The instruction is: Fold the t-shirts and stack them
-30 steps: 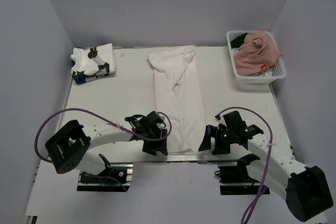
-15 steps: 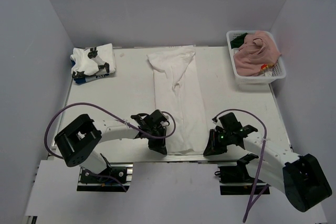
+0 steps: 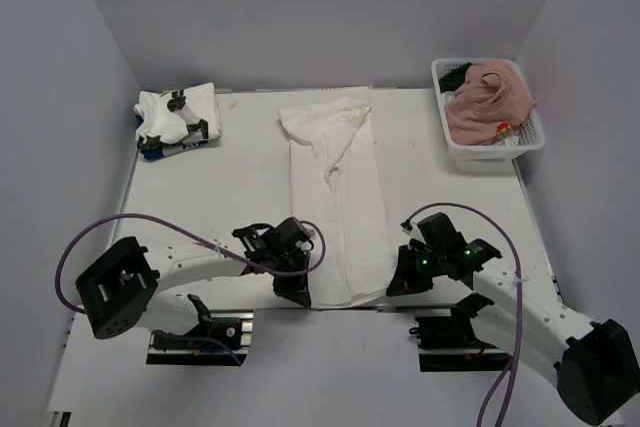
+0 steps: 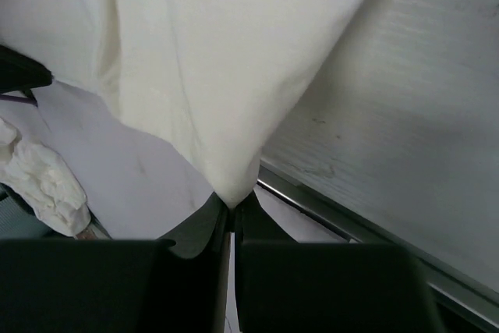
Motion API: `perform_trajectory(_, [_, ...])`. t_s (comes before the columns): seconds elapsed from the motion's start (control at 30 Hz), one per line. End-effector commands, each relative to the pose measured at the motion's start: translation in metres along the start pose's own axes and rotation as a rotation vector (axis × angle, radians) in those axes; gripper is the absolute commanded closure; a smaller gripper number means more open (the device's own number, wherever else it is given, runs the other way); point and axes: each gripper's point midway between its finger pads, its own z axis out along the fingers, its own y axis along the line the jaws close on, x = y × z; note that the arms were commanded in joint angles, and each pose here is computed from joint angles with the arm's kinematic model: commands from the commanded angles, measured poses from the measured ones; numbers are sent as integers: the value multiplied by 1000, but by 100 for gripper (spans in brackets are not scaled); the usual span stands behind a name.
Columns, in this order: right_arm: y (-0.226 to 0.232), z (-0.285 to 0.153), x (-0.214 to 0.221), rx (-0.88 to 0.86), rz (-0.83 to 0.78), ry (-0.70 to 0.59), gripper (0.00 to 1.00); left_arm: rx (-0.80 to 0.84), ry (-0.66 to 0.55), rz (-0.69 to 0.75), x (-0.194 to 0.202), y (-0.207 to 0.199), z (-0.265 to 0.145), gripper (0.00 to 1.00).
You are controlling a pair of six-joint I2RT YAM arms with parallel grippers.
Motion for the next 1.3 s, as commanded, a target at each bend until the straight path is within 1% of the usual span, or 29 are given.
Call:
perform_trajectory(0.0, [29,-14,-29,-60,-66,-89,100,-10,-93,62,-26,-23,-21,100])
perform_trajectory(0.03, [31,-15,-42,-43,-71,-123,100,-1,-153,65,-44,-35,-32,100])
perform_trajectory(0.07, [31,-13,-49,-34,-81,-134,100,-20,-172,63,-50,-36,-35,100])
perform_trajectory(0.1, [44,-18,-69,-54,-108,-197,100,-79,-235,47,-64,-28,-40,100])
perform_trajectory(0.13, [42,-20,-87,-11,-113,-243,100,-95,-284,41,-78,-32,-47,100])
perform_trajectory(0.17, [49,-24,-104,-1,-134,-280,100,-141,-332,36,-89,-28,-51,100])
perform_trajectory(0.2, [50,-26,-113,11,-136,-298,100,-178,-356,4,-100,-26,-58,100])
perform_trajectory(0.23, [53,-32,-137,64,-136,-352,100,-218,-382,-21,-110,-19,-62,100])
perform_trajectory(0.27, [53,-34,-147,86,-136,-376,100,-273,-433,-51,-123,-10,-67,100])
perform_trajectory(0.37, [57,-42,-187,129,-127,-495,100,-344,-532,-120,-166,3,-76,100])
perform_trajectory(0.4, [61,-45,-198,123,-126,-529,100,-324,-582,-133,-185,-5,-84,100])
perform_trajectory(0.43, [65,-46,-212,127,-119,-563,100,-337,-606,-181,-200,2,-84,100])
perform_trajectory(0.5, [71,-51,-235,122,-120,-628,100,-298,-665,-207,-225,-3,-92,100])
perform_trajectory(0.53, [75,-53,-244,117,-119,-646,100,-297,-687,-223,-237,2,-97,100])
perform_trajectory(0.57, [63,-48,-255,178,-110,-659,100,-290,-706,-215,-249,-1,-101,100])
perform_trajectory(0.6, [69,-53,-267,170,-127,-692,100,-291,-719,-195,-258,-2,-105,100])
perform_trajectory(0.67, [72,-52,-290,185,-142,-710,100,-276,-773,-179,-281,-11,-120,100])
perform_trajectory(0.73, [70,-51,-301,199,-148,-710,100,-265,-770,-147,-298,-15,-116,100])
perform_trajectory(0.77, [75,-51,-316,199,-156,-716,100,-254,-780,-140,-307,-19,-121,100])
perform_trajectory(0.8, [75,-50,-321,203,-159,-718,100,-272,-759,-147,-315,-11,-112,100])
perform_trajectory(0.83, [69,-42,-324,218,-150,-700,100,-276,-757,-138,-320,-14,-114,100])
perform_trajectory(0.87, [78,-49,-334,206,-166,-721,100,-290,-751,-154,-325,-8,-113,100])
perform_trajectory(0.97, [66,-36,-346,222,-146,-684,100,-317,-746,-161,-337,5,-113,100])
perform_trajectory(1.0, [61,-25,-348,224,-144,-653,100,-318,-750,-169,-342,9,-111,100])
perform_trajectory(1.03, [59,-25,-352,227,-135,-652,100,-303,-762,-165,-348,9,-117,100])
perform_trajectory(1.1, [59,-12,-357,199,-138,-614,100,-288,-743,-141,-355,11,-109,100])
perform_trajectory(1.2, [55,-8,-367,189,-132,-599,100,-278,-726,-118,-365,14,-106,100])
perform_trajectory(1.23, [50,-1,-368,190,-130,-578,100,-278,-708,-119,-367,16,-98,100])
perform_trajectory(1.27, [45,5,-371,197,-119,-569,100,-280,-699,-86,-369,15,-96,100])
